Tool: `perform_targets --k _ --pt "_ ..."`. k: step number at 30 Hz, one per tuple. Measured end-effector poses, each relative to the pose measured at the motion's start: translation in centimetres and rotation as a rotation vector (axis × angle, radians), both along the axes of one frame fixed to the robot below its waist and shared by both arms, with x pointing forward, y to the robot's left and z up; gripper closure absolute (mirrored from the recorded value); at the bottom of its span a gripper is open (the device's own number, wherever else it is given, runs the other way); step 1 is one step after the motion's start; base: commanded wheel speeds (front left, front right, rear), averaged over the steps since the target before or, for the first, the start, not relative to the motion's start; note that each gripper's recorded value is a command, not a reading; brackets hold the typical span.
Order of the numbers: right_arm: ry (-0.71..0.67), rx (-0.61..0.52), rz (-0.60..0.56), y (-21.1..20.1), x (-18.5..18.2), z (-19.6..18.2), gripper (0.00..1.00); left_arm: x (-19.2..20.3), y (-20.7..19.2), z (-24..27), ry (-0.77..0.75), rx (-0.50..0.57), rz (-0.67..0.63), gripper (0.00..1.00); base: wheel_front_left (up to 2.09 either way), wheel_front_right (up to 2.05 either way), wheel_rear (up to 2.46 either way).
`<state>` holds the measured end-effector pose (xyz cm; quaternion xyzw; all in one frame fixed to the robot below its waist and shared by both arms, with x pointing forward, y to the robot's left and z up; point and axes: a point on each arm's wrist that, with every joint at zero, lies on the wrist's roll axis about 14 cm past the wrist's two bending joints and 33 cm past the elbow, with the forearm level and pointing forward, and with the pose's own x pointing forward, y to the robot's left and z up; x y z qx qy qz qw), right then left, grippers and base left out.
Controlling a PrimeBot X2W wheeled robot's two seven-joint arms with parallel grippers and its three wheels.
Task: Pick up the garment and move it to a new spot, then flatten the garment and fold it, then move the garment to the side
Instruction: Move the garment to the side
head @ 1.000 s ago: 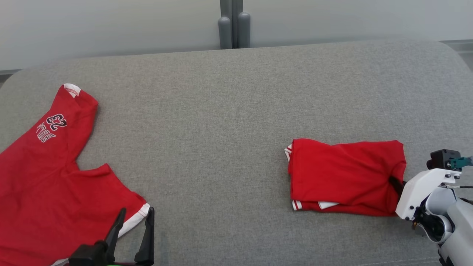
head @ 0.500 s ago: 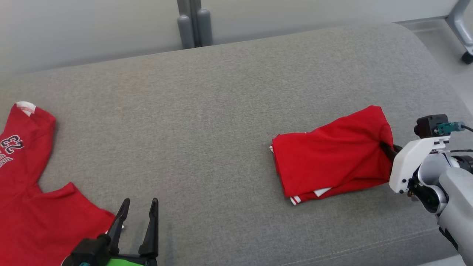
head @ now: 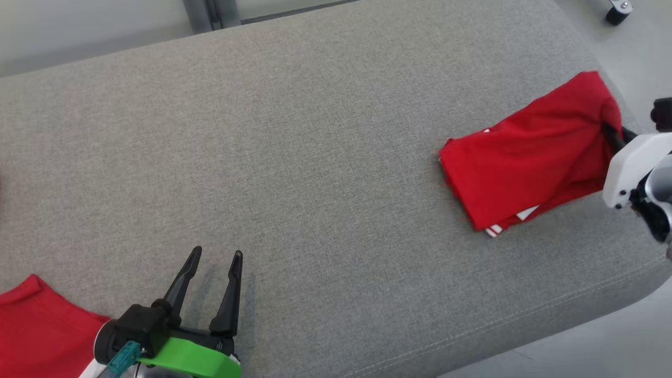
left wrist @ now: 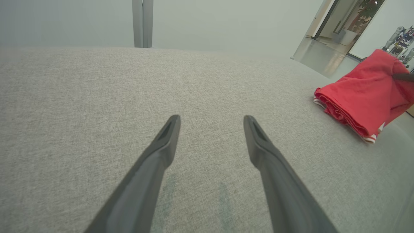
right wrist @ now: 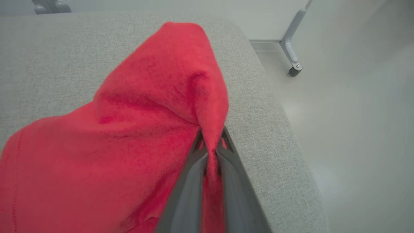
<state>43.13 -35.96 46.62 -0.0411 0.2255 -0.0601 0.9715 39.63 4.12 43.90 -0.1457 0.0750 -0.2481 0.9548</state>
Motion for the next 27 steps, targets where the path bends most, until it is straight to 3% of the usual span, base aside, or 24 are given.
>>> perform_targets --k 10,18,19,20,21,27 --pt "-0.073 -0.107 -0.13 -5.3 3.8 2.2 1.0 0.6 1.0 -2.5 0.053 0.032 -0.006 0.0 0.0 0.0 0.0" --pt "-0.018 -0.136 -0.207 -7.2 4.4 -0.2 1.0 0.9 3.6 -3.8 0.08 0.072 0.043 0.0 0.0 0.0 0.0" --pt "-0.023 -0.137 -0.215 -7.4 4.5 -0.2 0.75 0.9 3.9 -3.9 0.084 0.075 0.047 0.0 0.0 0.0 0.0" --pt "-0.024 -0.149 -0.213 -7.6 4.6 -0.3 0.19 0.9 4.1 -4.1 0.087 0.079 0.052 0.0 0.0 0.0 0.0" --pt "-0.026 -0.158 -0.214 -7.7 4.7 -0.3 0.0 0.9 4.4 -4.2 0.089 0.082 0.058 0.0 0.0 0.0 0.0" --pt "0.014 -0.168 -0.22 -7.9 4.4 -1.2 0.0 1.0 5.1 -4.2 0.089 0.09 0.079 0.0 0.0 0.0 0.0"
